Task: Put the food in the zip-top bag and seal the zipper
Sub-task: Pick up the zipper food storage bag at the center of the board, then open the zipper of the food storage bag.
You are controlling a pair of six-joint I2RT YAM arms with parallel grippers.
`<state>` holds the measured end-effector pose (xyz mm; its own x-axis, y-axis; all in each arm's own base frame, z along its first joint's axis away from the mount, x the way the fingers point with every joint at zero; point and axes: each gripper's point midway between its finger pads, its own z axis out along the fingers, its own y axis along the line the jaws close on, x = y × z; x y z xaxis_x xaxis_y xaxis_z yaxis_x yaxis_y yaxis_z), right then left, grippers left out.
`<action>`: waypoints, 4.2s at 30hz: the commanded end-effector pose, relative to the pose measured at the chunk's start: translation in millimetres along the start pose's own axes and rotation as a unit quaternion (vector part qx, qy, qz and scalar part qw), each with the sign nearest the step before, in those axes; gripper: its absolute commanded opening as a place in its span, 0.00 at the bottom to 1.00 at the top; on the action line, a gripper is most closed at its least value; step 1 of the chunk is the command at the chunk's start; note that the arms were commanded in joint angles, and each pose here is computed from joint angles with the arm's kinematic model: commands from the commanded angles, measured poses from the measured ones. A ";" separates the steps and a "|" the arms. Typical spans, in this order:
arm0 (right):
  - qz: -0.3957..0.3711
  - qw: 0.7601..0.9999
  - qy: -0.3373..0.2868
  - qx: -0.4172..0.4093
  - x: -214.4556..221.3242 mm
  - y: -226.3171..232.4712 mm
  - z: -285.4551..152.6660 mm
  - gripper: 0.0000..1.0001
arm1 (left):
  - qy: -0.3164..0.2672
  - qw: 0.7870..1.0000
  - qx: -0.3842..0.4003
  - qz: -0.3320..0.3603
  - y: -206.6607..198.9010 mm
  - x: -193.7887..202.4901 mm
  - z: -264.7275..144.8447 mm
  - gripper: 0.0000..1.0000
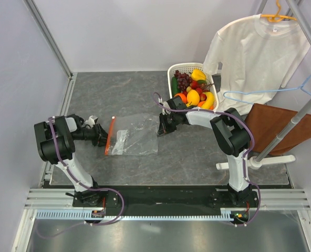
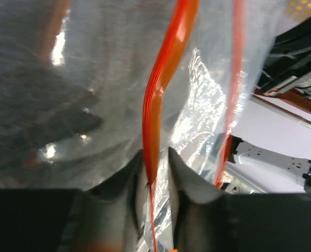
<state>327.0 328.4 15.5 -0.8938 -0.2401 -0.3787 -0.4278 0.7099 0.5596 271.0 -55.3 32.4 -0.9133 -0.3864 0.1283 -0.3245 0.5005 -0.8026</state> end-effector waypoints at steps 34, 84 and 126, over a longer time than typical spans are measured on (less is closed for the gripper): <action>0.077 0.987 -0.093 -0.106 -55.3 75.8 -81.0 0.84 | -0.035 0.925 -0.152 0.346 -147.0 23.2 35.2 0.02; -0.020 0.967 -0.151 -0.204 -64.6 188.6 -95.8 0.00 | -0.204 0.799 -0.183 0.536 -235.3 43.0 -32.1 0.66; -0.171 0.962 -0.196 0.088 -153.4 40.8 -195.4 0.90 | -0.226 0.920 -0.128 0.294 -196.4 -34.2 -56.2 0.02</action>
<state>385.5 321.1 207.2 -0.6457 -0.2391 -0.7252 -0.6710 0.6310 0.3894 341.2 -90.3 205.1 -0.8053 -0.1978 -0.5589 0.0825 0.8961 -0.4361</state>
